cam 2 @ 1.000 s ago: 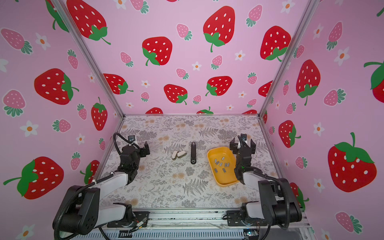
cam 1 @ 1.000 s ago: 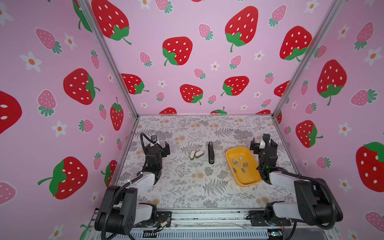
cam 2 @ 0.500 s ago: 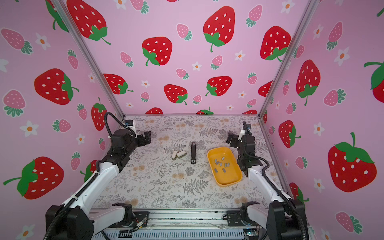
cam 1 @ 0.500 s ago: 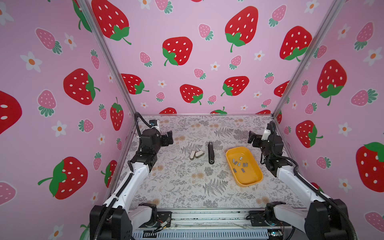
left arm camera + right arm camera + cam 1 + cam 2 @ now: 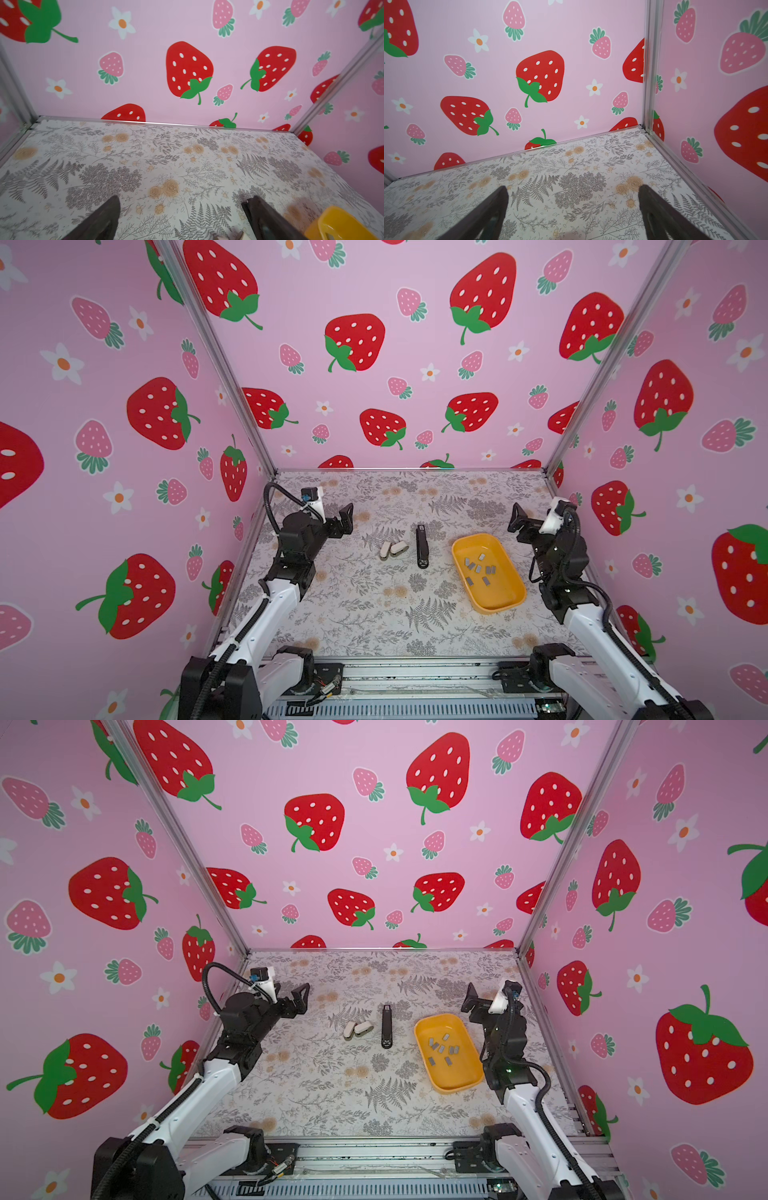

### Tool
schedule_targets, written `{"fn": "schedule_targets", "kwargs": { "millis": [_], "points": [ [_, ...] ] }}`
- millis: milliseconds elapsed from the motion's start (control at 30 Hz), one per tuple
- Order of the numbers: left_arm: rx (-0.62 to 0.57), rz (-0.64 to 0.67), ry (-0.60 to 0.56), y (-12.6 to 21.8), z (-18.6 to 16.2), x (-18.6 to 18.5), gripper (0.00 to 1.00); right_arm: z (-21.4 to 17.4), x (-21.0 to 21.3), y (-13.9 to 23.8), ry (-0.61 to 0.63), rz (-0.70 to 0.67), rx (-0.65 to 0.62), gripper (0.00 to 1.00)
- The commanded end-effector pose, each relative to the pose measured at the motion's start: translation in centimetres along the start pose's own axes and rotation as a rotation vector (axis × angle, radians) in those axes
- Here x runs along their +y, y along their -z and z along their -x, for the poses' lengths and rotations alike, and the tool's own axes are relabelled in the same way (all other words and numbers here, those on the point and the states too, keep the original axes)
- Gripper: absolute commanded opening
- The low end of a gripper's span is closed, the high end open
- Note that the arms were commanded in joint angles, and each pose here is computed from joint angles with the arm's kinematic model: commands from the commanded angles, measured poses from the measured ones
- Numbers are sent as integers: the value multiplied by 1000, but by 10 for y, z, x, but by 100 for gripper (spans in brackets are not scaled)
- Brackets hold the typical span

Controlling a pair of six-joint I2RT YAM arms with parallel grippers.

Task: Load the staples into the stapler
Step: 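Reach the left gripper toward the black stapler while the right arm rises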

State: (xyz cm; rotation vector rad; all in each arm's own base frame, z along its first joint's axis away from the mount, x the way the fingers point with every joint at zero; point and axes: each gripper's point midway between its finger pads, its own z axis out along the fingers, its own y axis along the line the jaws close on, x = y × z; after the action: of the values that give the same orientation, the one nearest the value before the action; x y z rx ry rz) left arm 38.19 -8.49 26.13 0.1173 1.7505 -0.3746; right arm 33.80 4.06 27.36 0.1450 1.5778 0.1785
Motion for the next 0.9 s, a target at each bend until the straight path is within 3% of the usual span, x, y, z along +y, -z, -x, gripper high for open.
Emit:
{"fn": "schedule_targets", "kwargs": {
  "millis": [0,133,267,367,433,500,700,867],
  "points": [
    [-55,-214,-207,-6,19,-51,99,-2,-14,5,5,-63,-35,99],
    [-11,-446,-520,-5,-20,-106,95,-12,-14,16,31,-29,-81,99],
    [87,-658,-956,2,-80,-148,76,-13,-9,21,38,13,-107,99],
    [160,-814,-1239,12,-127,-165,77,-20,-4,21,48,45,-97,99],
    [203,-885,-1311,14,-144,-170,79,-27,-8,21,41,34,-90,99],
    [260,-949,-1349,11,-151,-173,75,-34,-9,21,39,32,-83,99],
    [367,-917,-1499,-28,-168,-162,68,-40,-4,12,44,56,-49,99],
    [356,-971,-1583,-44,-183,-174,67,-42,-1,13,42,76,-49,99]
  ]
}}
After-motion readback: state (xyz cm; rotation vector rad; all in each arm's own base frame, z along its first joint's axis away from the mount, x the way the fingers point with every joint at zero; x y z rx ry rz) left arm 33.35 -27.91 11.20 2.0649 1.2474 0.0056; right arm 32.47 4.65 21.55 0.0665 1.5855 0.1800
